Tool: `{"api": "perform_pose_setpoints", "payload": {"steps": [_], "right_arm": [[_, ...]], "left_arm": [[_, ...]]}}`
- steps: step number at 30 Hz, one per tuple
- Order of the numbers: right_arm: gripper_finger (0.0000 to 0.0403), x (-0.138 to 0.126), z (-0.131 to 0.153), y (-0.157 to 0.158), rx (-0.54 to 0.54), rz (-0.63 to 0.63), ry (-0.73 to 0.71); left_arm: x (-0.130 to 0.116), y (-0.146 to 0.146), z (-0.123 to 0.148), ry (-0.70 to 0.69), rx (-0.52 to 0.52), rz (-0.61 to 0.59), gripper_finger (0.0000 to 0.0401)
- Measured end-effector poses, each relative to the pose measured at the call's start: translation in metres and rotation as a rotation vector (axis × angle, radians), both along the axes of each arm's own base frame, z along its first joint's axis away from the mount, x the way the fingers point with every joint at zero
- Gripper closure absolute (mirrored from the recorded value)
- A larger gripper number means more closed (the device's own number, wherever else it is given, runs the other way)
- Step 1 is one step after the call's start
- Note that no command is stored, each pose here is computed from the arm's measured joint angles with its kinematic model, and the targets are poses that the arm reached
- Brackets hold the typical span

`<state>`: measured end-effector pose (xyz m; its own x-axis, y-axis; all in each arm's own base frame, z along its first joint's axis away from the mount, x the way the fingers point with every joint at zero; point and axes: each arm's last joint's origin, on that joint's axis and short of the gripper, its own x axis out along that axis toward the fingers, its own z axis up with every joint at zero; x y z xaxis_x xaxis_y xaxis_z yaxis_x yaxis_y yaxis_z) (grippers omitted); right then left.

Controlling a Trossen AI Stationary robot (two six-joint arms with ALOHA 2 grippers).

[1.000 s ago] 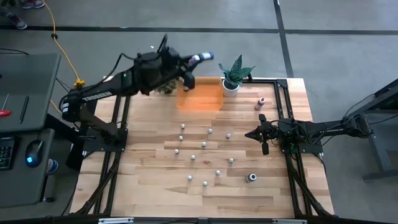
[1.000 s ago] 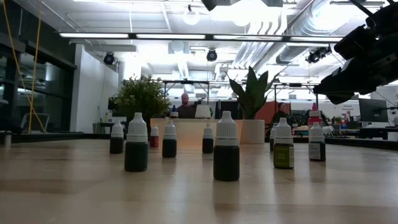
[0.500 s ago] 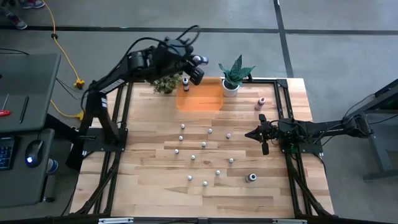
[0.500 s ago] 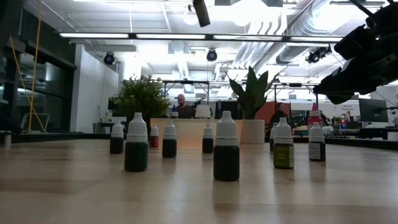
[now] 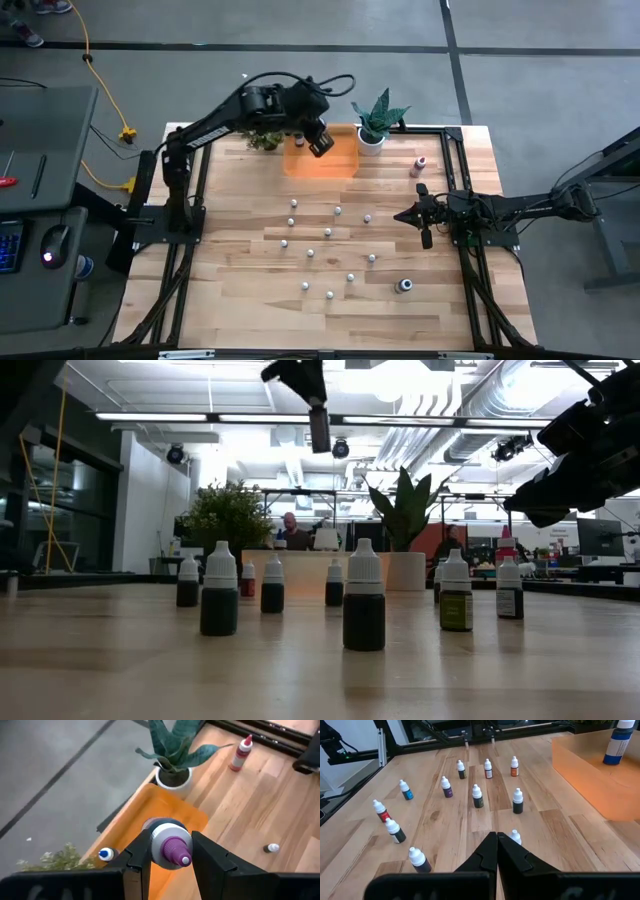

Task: Pick & Place food coloring
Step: Put the large violet bottle into the bin

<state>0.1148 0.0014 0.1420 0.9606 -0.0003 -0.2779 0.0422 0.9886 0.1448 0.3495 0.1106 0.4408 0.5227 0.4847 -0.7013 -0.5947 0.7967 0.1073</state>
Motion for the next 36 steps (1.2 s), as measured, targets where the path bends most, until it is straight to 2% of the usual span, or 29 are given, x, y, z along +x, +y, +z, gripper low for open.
{"api": "perform_pose_setpoints", "payload": {"steps": [7, 16, 20, 23, 28, 33, 36], "right_arm": [[0.0402, 0.000, 0.000, 0.000, 0.000, 0.000, 0.000], [0.0402, 0.000, 0.000, 0.000, 0.000, 0.000, 0.000], [0.0402, 0.000, 0.000, 0.000, 0.000, 0.000, 0.000], [0.0402, 0.000, 0.000, 0.000, 0.000, 0.000, 0.000], [0.0402, 0.000, 0.000, 0.000, 0.000, 0.000, 0.000], [0.0402, 0.000, 0.000, 0.000, 0.000, 0.000, 0.001], [0.0402, 0.000, 0.000, 0.000, 0.000, 0.000, 0.000]], "left_arm": [[0.024, 0.007, -0.043, 0.130, -0.122, 0.108, 0.0303], [0.046, 0.023, -0.087, 0.172, -0.242, 0.328, 0.0303], [0.044, 0.038, -0.094, 0.119, -0.291, 0.499, 0.0303], [0.042, 0.050, -0.098, 0.088, -0.289, 0.590, 0.0303], [0.038, 0.060, -0.098, 0.057, -0.310, 0.654, 0.0303], [0.035, 0.062, -0.098, 0.046, -0.274, 0.730, 0.0303], [0.036, 0.063, -0.106, 0.053, -0.266, 0.777, 0.0303]]}}
